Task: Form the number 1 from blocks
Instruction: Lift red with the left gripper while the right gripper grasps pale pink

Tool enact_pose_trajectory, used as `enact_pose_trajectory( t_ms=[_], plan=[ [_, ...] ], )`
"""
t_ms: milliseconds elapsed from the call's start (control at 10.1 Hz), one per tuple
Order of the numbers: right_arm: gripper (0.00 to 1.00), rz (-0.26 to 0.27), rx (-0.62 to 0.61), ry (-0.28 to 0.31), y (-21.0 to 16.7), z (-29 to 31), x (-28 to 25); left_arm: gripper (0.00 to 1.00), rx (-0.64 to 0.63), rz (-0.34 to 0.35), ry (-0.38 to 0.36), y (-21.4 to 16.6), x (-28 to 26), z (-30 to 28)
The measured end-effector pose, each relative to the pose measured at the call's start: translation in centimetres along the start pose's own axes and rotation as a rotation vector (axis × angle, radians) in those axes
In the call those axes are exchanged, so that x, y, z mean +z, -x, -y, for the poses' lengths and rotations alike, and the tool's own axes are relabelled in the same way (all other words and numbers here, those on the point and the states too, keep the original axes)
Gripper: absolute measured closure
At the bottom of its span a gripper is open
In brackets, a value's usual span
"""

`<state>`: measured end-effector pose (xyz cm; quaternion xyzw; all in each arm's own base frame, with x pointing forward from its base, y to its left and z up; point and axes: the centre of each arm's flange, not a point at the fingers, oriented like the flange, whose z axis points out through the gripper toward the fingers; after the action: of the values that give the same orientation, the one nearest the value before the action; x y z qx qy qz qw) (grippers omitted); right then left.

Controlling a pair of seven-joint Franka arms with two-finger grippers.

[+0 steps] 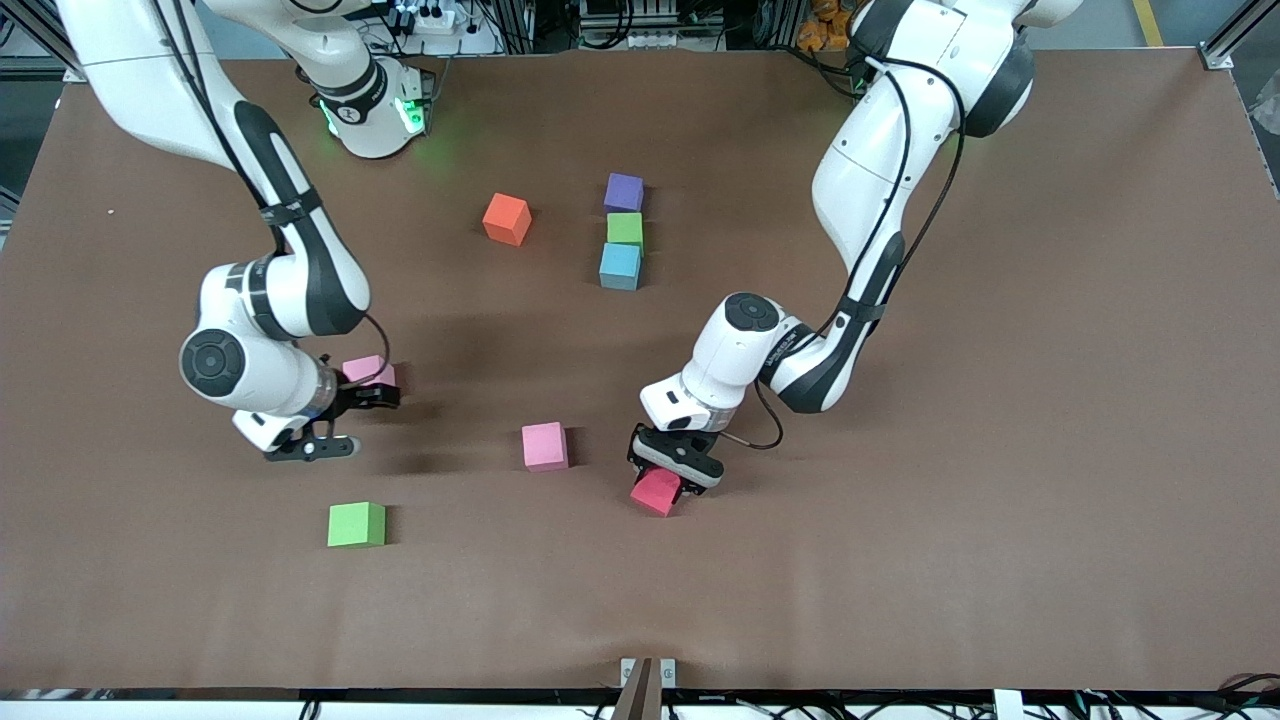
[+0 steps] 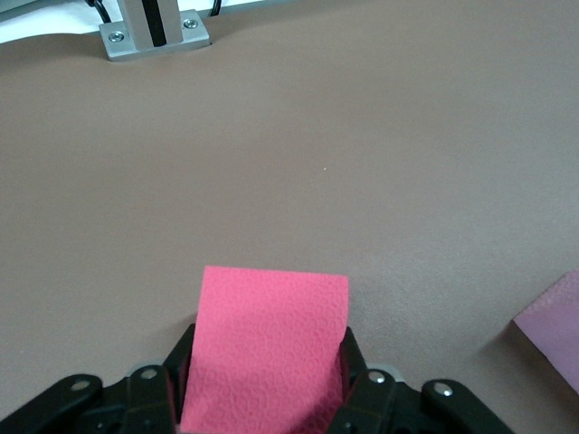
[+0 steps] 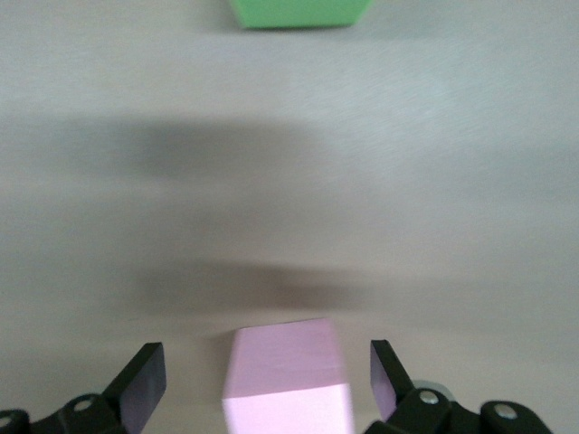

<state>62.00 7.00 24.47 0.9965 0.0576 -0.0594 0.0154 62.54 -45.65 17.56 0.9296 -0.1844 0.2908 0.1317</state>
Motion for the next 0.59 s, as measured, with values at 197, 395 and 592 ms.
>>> enact_pose_trajectory(
  t_ms=[197,395,592],
  plan=[
    [0.00,0.006,-0.044,0.031,0.0,-0.4,0.2,0.38,-0.102,0.006,0.020,-0.3,-0.3,-0.8],
    [0.00,0.031,-0.058,0.032,0.2,-1.0,1.4,0.38,-0.205,0.102,0.018,-0.9,-1.5,-3.7],
    [0.00,0.056,-0.054,0.029,0.5,-1.3,2.8,0.39,-0.217,0.258,-0.067,-2.2,-4.4,-5.3]
  ],
)
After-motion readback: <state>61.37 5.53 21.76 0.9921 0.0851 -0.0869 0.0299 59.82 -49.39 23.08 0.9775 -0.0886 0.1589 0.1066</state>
